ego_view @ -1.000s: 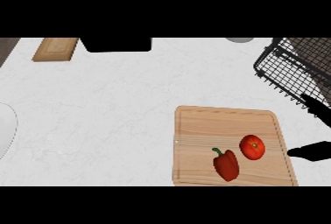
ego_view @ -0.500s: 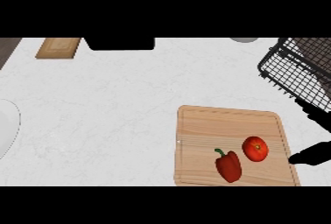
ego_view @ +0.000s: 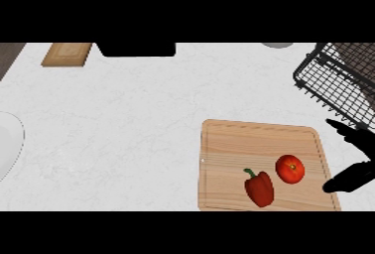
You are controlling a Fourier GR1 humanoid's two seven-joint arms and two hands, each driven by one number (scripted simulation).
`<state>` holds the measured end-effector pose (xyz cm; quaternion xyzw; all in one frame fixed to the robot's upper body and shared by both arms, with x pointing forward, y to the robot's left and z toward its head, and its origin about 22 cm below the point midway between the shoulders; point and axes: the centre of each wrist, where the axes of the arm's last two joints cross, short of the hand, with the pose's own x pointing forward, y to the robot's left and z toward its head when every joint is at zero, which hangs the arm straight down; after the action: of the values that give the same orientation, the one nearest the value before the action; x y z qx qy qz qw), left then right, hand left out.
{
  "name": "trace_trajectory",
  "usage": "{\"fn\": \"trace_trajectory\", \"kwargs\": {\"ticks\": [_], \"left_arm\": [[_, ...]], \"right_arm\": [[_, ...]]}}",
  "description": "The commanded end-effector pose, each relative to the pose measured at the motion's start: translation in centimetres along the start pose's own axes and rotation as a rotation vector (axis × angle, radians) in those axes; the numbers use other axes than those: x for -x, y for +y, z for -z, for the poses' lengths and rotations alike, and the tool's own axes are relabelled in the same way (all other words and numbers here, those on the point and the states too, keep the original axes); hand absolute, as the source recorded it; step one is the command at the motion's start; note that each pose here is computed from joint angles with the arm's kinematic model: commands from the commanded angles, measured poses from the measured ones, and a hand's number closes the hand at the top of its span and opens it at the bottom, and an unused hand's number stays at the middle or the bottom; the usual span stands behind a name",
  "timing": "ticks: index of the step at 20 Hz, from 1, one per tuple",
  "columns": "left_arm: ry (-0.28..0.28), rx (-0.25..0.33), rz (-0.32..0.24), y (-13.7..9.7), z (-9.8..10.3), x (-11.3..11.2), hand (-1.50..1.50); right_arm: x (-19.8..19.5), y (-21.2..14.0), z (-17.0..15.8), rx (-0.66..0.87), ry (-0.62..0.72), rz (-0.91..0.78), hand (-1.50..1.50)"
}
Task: Pick the tomato from the cutting board and place it in the tiered basket
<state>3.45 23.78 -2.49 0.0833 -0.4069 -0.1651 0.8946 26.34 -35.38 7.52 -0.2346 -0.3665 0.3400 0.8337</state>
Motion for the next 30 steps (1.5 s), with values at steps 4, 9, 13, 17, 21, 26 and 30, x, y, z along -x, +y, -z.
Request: {"fn": "trace_trajectory", "kwargs": {"ticks": [4,9,13,17,21,26,30], "left_arm": [[-0.499,-0.308,-0.012,5.2,3.8,-9.0,0.00],[-0.480,-0.320,-0.017,5.4,4.1,-8.9,0.00],[-0.490,-0.325,-0.011,5.5,4.0,-8.8,0.00],[-0.484,-0.311,-0.038,5.0,4.0,-8.5,0.00],[-0.493,-0.323,-0.042,5.1,3.9,-8.8,0.00],[-0.480,-0.339,-0.043,5.7,4.1,-8.5,0.00],[-0.482,-0.327,-0.053,5.3,4.2,-8.6,0.00]], "right_arm": [[-1.9,0.7,-0.4,-0.012,0.020,-0.061,-1.50],[-2.8,0.9,-1.0,0.011,0.035,-0.137,-1.50],[-3.8,1.1,-1.2,0.036,0.027,-0.151,-1.50],[-4.7,2.2,-1.7,0.027,0.035,-0.177,-1.50],[-4.7,2.9,-1.5,0.014,0.066,-0.174,-1.50],[-4.7,3.6,-1.4,0.004,0.088,-0.159,-1.50],[-4.8,4.2,-1.2,0.012,0.108,-0.166,-1.50]]}}
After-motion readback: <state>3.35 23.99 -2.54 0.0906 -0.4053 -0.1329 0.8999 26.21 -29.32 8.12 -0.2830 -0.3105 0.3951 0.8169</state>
